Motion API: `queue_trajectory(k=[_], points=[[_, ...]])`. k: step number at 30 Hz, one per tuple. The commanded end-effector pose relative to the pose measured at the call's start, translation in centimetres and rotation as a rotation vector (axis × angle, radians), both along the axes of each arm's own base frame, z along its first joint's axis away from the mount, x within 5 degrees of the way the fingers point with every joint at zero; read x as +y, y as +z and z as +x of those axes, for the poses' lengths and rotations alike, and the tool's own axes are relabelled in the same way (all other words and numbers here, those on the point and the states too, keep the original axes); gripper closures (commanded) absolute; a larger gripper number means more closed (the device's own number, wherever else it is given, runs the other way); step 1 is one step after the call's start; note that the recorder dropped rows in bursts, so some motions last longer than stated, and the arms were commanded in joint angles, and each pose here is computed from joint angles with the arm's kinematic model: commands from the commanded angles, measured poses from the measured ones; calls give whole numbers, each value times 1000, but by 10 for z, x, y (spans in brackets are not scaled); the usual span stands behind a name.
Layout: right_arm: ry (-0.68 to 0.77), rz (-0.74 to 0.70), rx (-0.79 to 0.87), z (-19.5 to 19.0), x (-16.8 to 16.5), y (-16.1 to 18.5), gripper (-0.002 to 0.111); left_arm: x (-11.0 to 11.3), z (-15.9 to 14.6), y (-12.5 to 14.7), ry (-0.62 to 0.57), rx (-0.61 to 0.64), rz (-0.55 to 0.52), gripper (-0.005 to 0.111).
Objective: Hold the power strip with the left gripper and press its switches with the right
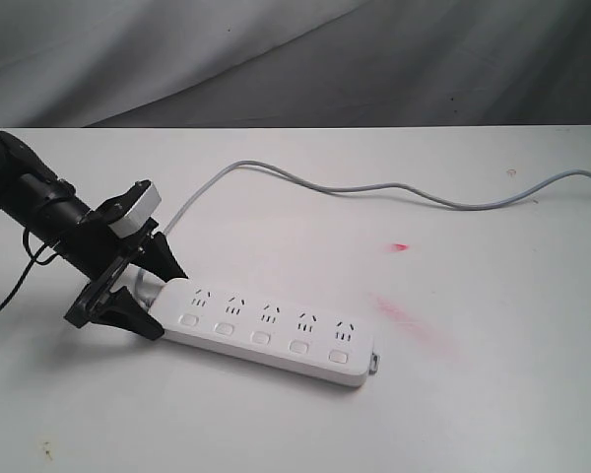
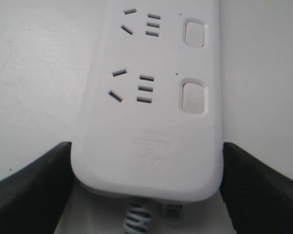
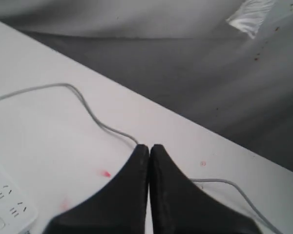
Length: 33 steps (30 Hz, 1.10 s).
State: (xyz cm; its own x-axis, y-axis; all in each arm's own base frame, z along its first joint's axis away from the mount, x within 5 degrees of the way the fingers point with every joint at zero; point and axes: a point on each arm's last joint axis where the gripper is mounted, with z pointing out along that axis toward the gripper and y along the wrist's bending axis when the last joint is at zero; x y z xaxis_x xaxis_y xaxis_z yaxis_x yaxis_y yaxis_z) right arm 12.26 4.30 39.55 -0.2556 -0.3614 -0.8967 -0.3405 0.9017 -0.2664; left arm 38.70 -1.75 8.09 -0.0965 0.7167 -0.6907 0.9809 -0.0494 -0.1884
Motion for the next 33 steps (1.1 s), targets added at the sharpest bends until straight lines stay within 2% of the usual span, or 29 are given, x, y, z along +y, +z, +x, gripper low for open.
queue_trajectory(k=[1, 8, 15, 33], points=[[-36, 83, -83, -39, -23, 12, 108, 1, -7, -11, -39, 41, 57, 61], [-47, 162, -206, -85, -48, 19, 108, 1, -7, -11, -39, 41, 57, 61], [-44, 216, -310, -116, -65, 20, 108, 1, -7, -11, -39, 41, 57, 61], [-41, 238, -331, -124, -68, 20, 108, 1, -7, -11, -39, 41, 57, 61]])
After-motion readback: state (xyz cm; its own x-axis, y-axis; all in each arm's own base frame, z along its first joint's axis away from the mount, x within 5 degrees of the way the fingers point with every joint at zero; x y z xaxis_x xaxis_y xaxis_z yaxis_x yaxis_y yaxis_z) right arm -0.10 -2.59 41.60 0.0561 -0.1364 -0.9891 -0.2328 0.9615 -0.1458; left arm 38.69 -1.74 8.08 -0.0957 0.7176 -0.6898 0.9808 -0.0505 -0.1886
